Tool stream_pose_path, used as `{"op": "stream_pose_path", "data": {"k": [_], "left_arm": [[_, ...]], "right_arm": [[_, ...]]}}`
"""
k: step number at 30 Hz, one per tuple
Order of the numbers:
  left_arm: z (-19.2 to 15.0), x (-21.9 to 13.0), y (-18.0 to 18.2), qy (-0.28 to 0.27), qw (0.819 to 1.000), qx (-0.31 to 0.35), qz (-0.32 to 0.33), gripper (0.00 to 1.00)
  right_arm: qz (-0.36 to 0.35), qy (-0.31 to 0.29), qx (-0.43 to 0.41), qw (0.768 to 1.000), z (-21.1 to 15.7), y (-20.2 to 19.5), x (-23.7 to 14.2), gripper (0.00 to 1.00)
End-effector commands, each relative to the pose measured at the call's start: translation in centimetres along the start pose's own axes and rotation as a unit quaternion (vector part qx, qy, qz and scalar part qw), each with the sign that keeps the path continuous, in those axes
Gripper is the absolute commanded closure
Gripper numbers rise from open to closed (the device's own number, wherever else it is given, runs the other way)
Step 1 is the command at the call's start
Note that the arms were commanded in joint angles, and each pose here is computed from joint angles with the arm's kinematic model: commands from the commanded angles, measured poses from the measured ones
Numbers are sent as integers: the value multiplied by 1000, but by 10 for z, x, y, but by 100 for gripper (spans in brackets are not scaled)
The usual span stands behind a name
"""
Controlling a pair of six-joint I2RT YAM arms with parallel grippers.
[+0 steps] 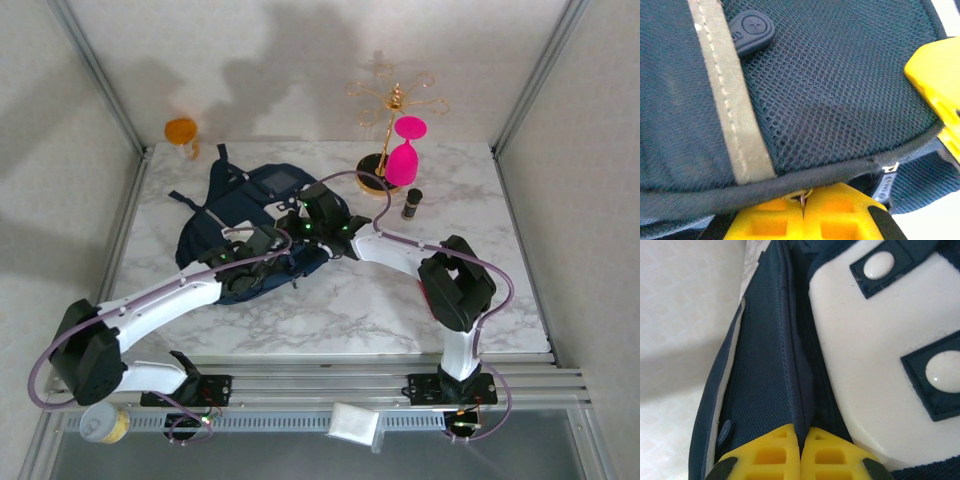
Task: Pack the student bag
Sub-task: Unzip the student bag at the center of the table.
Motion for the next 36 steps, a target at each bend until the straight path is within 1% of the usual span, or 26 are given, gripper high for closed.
{"op": "stream_pose_path", "data": {"k": [1, 4, 6, 9, 11, 14, 16, 17, 19, 20, 21, 22, 24, 26, 29, 31, 33, 36], "left_arm": [[15, -17, 12, -36, 999, -37, 7, 100], [14, -23, 20, -27, 999, 6, 25, 100], [16, -24, 25, -24, 999, 31, 35, 100], [13, -19, 28, 1, 997, 65, 37, 100], [15, -20, 28, 5, 996, 82, 44, 100], [13, -24, 20, 24, 995, 99, 15, 100], [10, -24, 15, 35, 994, 104, -7, 100], [10, -22, 11, 38, 993, 108, -14, 100], [11, -17, 3, 39, 992, 116, -19, 100], [10, -16, -3, 45, 991, 121, -31, 100], [10, -17, -8, 46, 991, 118, -45, 100], [10, -18, -11, 44, 991, 112, -60, 100], [11, -21, -15, 42, 990, 102, -90, 100], [12, -22, -15, 41, 990, 100, -95, 100], [7, -19, -14, 52, 988, 103, -101, 100], [3, -17, -16, 61, 986, 104, -114, 100], [1, -15, -14, 63, 986, 105, -116, 100], [0, -14, -12, 63, 985, 111, -117, 100]], "right_arm": [[53, 22, -13, 998, 15, 8, -27, 100], [24, 31, -28, 999, 27, -2, -36, 100], [7, 15, -26, 1000, 40, -16, -49, 100], [5, 10, -18, 1000, 55, -30, -63, 100], [-15, 9, -26, 1000, 65, -35, -69, 100], [-65, -5, -31, 997, 76, -48, -75, 100], [-75, -16, -31, 997, 82, -49, -77, 100], [-72, -18, -32, 997, 84, -46, -76, 98], [-56, -12, -32, 998, 83, -36, -71, 90], [-58, -5, -34, 998, 79, -31, -68, 80], [-60, 2, -35, 998, 73, -25, -67, 71], [-61, 10, -33, 998, 65, -22, -66, 66], [-59, 20, -21, 998, 45, -15, -68, 58], [-64, 27, 5, 998, 27, -15, -71, 51], [-40, 42, 49, 997, -1, -7, -65, 46], [-16, 40, 85, 995, -10, 0, -59, 44], [0, 28, 106, 994, -11, 10, -53, 44], [0, -2, 125, 992, -2, 18, -43, 44]]}}
Point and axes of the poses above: each hand's point on the last joint's axis, 136 mm out from that joint toward the fingers, its own x axis out along the fingers, its own y axis along the line the jaws close on, z = x × y, the point moved 6 cm from there along -x, back along the fingers, and after that the axes turned 8 degrees about -x, right-handed, at the moved point
